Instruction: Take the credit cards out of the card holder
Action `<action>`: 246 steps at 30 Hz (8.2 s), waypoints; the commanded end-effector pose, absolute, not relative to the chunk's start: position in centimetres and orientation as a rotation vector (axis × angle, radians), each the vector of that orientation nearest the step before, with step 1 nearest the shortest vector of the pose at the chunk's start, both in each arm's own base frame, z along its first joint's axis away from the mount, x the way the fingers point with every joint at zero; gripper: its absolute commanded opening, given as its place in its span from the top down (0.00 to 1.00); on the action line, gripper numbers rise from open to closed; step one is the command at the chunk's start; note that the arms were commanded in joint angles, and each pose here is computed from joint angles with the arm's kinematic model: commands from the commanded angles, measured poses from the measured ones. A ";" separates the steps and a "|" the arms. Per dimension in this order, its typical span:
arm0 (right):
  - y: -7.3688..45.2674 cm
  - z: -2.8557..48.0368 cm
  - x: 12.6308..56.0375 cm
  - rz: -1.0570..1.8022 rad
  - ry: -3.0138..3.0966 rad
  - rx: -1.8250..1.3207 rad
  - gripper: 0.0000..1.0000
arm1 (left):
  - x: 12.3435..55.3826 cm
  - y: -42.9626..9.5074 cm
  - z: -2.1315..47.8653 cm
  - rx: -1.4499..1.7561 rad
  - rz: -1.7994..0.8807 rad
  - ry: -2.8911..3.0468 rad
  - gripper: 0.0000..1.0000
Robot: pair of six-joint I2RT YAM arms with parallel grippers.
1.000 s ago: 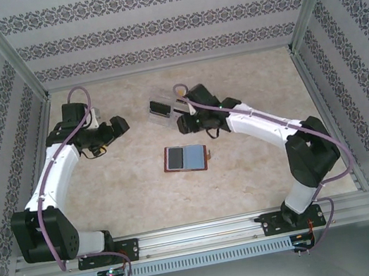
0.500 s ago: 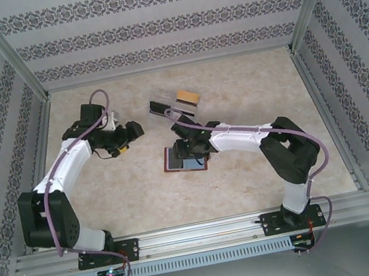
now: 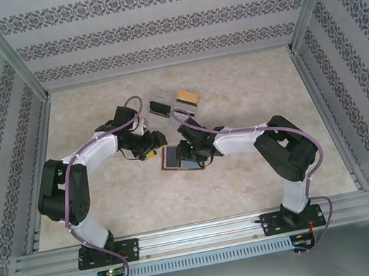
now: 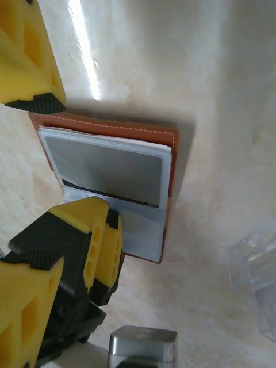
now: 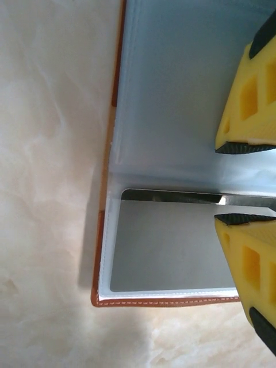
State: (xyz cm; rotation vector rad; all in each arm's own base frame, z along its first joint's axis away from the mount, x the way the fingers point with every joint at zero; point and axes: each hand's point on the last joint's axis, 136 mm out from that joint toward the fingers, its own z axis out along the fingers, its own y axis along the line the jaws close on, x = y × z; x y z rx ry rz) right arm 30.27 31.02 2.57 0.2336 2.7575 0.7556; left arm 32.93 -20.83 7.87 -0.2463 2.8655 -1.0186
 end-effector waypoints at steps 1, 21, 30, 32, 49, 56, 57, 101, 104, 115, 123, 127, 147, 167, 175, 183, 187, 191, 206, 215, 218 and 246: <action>30.4 3.3 30.4 0.783 2.721 0.277 0.64 | 33.6 -22.3 7.9 -0.211 -1.025 2.847 0.40; 32.2 3.5 31.3 0.931 2.699 0.311 0.78 | 33.9 -22.4 4.3 -0.296 -0.914 2.955 0.81; 31.5 2.7 31.4 0.904 2.723 0.339 0.78 | 33.8 -22.3 3.4 -0.311 -0.869 2.985 0.84; 31.6 2.6 31.3 0.893 2.732 0.337 0.78 | 33.7 -22.3 3.3 -0.312 -0.870 2.989 0.84; 31.8 2.8 31.5 0.948 2.721 0.322 0.85 | 32.6 -22.1 1.7 -0.357 -0.865 3.020 0.85; 31.6 3.8 31.6 0.962 2.688 0.298 0.83 | 32.9 -22.4 3.2 -0.323 -0.878 2.996 0.83; 31.7 3.9 31.6 0.966 2.690 0.288 0.83 | 33.0 -22.1 3.5 -0.318 -0.850 2.986 0.83; 30.5 2.1 31.2 1.007 2.704 0.362 0.90 | 32.2 -20.6 0.3 -0.343 -0.703 3.069 0.91; 31.1 1.9 31.1 1.040 2.711 0.348 0.88 | 32.2 -20.7 0.4 -0.342 -0.718 3.067 0.91; 32.3 2.3 31.0 1.129 2.698 0.304 0.85 | 32.1 -20.9 0.3 -0.341 -0.731 3.071 0.91; 32.7 3.1 31.2 1.175 2.661 0.281 0.83 | 32.0 -20.9 0.2 -0.343 -0.734 3.073 0.91; 32.8 3.0 31.1 1.177 2.664 0.280 0.85 | 32.0 -20.9 0.2 -0.343 -0.737 3.072 0.91; 28.4 3.3 30.8 0.992 2.625 0.330 1.00 | 33.3 -21.8 3.6 -0.247 -0.804 3.002 0.76; 27.6 5.7 31.2 1.019 2.546 0.278 1.00 | 33.0 -26.4 5.5 -0.121 -1.091 2.948 0.81; 27.2 5.5 31.1 1.018 2.555 0.290 1.00 | 32.5 -24.9 2.3 -0.159 -0.886 3.057 0.85; 25.1 7.2 31.4 0.985 2.487 0.327 1.00 | 32.0 -24.2 1.4 -0.149 -0.819 3.090 0.89; 25.1 8.8 31.5 1.019 2.441 0.278 1.00 | 32.6 -24.7 2.9 -0.125 -0.862 3.050 0.89; 25.3 10.7 31.7 1.066 2.380 0.195 1.00 | 33.9 -25.3 6.3 -0.140 -0.972 2.950 0.81; 27.5 16.1 32.5 1.420 2.194 0.094 1.00 | 35.4 -25.0 15.6 -0.199 -1.568 2.498 0.18; 28.6 18.2 33.1 1.594 2.148 0.074 1.00 | 34.9 -26.4 18.3 -0.104 -1.784 2.398 0.20; 28.7 18.7 33.3 1.636 2.130 0.080 1.00 | 35.0 -26.5 18.6 -0.095 -1.804 2.385 0.26; 29.2 20.2 33.5 1.887 1.998 0.211 0.68 | 36.7 -25.9 19.9 -0.277 -1.765 2.300 1.00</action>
